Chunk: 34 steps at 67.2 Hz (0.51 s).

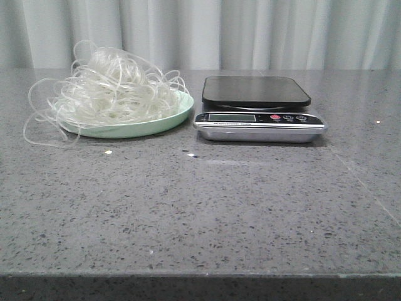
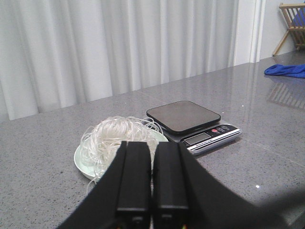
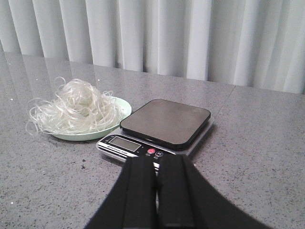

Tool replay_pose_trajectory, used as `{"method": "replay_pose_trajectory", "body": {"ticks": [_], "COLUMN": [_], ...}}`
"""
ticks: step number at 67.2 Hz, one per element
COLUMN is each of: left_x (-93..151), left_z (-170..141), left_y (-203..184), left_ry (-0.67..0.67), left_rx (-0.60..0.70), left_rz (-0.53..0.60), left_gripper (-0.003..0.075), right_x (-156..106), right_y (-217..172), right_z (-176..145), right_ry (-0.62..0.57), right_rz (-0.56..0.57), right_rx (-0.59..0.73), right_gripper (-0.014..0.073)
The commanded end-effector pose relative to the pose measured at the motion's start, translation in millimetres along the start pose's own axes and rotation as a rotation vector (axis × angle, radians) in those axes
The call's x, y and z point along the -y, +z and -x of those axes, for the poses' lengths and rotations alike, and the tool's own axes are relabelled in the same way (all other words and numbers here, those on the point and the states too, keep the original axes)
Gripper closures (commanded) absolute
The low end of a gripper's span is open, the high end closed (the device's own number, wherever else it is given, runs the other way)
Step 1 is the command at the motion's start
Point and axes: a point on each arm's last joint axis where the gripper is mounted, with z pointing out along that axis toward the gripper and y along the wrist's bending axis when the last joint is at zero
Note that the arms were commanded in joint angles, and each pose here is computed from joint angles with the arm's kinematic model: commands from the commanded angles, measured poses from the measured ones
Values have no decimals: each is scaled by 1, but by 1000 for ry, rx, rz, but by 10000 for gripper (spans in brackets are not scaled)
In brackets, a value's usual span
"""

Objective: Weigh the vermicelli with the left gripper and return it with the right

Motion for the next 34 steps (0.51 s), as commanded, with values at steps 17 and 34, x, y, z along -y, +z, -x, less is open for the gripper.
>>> {"method": "replay_pose_trajectory", "body": {"ticks": [17,34], "left_x": [-8,-24], "left_z": [-12,-53], "left_y": [13,22], "left_ry": [51,72], "left_rx": [83,82], "left_rz": [195,520], "left_gripper": [593,593], "right_x": [0,0], "right_y": [-1,-1], "right_z": [16,16], "right_ry": [2,2], "right_rz": [-9,-9], "right_rx": [101,101], "right_gripper": [416,416]}}
